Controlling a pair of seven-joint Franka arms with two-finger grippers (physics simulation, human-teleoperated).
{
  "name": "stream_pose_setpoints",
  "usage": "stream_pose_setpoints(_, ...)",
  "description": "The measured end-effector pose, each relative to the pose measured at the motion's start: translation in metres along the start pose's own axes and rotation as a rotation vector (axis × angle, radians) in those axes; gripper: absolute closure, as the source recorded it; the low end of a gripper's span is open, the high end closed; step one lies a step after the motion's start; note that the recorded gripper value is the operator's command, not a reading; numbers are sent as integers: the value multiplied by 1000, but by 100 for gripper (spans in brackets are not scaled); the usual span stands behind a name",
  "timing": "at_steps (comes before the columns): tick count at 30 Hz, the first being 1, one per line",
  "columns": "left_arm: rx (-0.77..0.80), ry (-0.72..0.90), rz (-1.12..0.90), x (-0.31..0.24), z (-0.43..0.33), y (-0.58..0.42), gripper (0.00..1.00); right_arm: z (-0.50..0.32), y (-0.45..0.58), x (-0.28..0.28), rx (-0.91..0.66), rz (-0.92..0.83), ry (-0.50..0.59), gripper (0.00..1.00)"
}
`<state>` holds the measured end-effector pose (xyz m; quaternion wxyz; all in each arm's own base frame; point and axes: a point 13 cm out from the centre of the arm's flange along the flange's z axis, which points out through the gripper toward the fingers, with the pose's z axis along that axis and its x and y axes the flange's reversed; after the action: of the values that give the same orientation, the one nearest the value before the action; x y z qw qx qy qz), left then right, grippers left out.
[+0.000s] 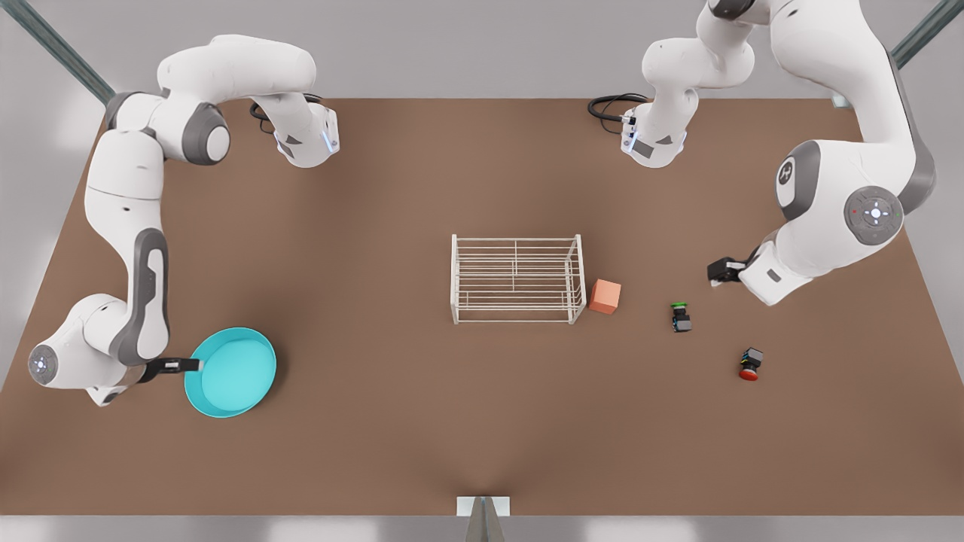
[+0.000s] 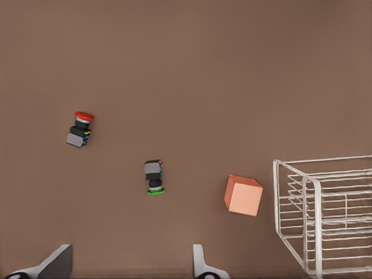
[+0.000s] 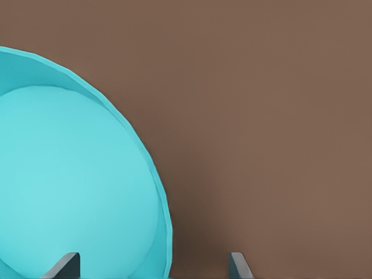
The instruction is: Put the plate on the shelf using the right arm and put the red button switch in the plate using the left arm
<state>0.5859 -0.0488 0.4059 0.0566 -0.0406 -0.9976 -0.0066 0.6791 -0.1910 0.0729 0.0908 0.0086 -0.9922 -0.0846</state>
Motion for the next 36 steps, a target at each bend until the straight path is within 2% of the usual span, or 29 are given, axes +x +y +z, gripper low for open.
stream_pose_setpoints(5, 3, 14, 23, 3, 0, -15, 0, 14, -7, 0, -5, -20, 1, 5)
stream_pose_setpoints(10, -1, 20, 25, 2, 6, -16, 0, 1, -6, -16, -14, -25, -62, 5)
stream_pose_setpoints(15, -3, 8, 23, 2, -2, -15, 0, 4, -5, -24, -16, -22, -92, 12)
stream_pose_setpoints(18, -5, 6, 22, 2, -2, -14, 0, 14, -5, -26, -26, -17, -93, 13)
stream_pose_setpoints(22, -5, 6, 22, 3, -3, -14, 0, 22, -5, -28, -30, -13, -99, 28)
stream_pose_setpoints(23, -6, 5, 22, 2, -2, -14, 0, 22, -5, -29, -31, -13, -101, 35)
stream_pose_setpoints(29, -13, -4, 23, 0, -3, -13, 0, 17, 3, -32, -36, -21, -108, 51)
stream_pose_setpoints(32, -21, -4, 23, -1, 0, -12, 0, 19, 2, -30, -38, -19, -105, 51)
stream_pose_setpoints(36, -29, 6, 21, -3, 11, -7, 0, 21, -1, -29, -38, -18, -100, 67)
